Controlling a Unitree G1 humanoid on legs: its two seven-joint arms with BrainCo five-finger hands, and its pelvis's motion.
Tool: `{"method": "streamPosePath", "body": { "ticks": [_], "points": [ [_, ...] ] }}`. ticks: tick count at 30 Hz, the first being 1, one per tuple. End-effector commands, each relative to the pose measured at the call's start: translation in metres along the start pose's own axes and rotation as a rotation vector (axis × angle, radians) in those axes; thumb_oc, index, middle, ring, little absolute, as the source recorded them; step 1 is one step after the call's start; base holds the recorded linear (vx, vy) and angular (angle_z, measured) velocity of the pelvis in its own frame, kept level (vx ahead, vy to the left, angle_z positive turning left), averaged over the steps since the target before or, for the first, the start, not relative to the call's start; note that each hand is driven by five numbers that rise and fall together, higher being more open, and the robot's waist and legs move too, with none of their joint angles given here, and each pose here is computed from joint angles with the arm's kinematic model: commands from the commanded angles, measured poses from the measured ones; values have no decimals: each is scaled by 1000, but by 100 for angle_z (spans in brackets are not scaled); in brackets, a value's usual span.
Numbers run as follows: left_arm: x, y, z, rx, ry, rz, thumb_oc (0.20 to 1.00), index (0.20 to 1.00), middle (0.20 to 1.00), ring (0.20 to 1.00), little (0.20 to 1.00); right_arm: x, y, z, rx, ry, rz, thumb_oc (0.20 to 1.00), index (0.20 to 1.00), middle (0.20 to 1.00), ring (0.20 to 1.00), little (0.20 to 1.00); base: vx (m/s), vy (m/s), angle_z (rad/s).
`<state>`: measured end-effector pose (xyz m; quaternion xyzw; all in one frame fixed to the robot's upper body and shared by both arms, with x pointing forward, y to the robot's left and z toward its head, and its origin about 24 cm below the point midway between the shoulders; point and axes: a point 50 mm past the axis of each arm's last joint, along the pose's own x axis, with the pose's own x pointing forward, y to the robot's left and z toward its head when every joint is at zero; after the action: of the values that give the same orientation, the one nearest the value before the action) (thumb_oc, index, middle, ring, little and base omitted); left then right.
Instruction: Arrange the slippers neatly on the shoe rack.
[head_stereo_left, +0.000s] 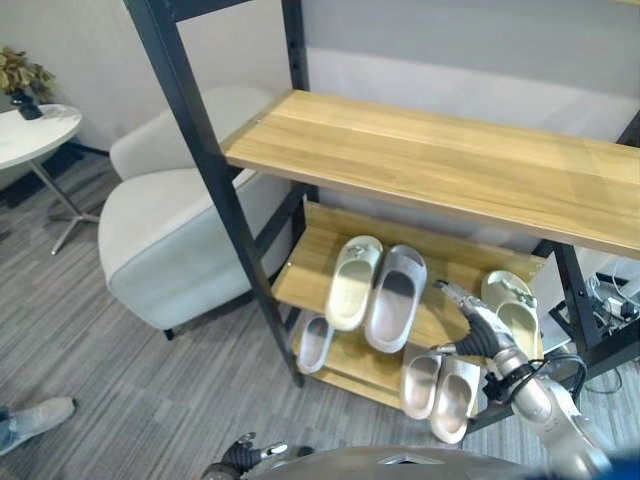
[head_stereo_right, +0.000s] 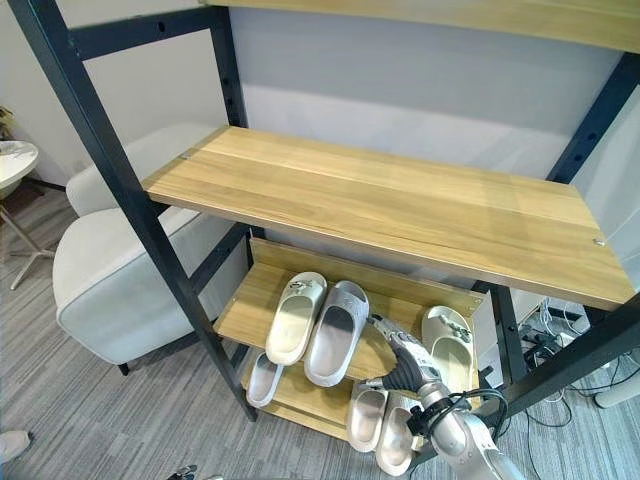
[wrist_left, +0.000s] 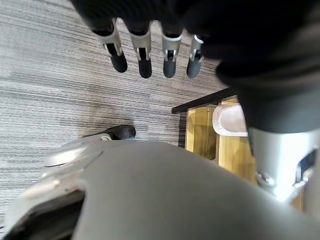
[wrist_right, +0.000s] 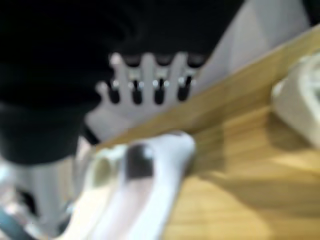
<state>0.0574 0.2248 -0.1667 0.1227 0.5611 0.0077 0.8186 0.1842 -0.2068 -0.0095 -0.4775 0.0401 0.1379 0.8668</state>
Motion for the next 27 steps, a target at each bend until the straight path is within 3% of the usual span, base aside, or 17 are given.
{"method": "streamPosePath", "body": {
  "ticks": [1, 12, 27],
  "points": [
    [5, -10, 15, 40, -11, -25, 1000, 1000, 1000, 1000, 1000, 18, -27, 10, -147, -72, -143, 1000, 1000, 1000, 1000, 1000, 42, 12, -1],
    [7, -9, 25, 69, -32, 3, 1000, 1000, 1000, 1000, 1000, 54, -40, 5, -322, -33, -251, 1000, 1000, 1000, 1000, 1000, 14, 6, 4],
    [8, -5, 25, 72, -22, 35, 1000, 1000, 1000, 1000, 1000, 75, -33, 13, -219, -23, -255, 1000, 1000, 1000, 1000, 1000, 8, 3, 7]
  ]
}}
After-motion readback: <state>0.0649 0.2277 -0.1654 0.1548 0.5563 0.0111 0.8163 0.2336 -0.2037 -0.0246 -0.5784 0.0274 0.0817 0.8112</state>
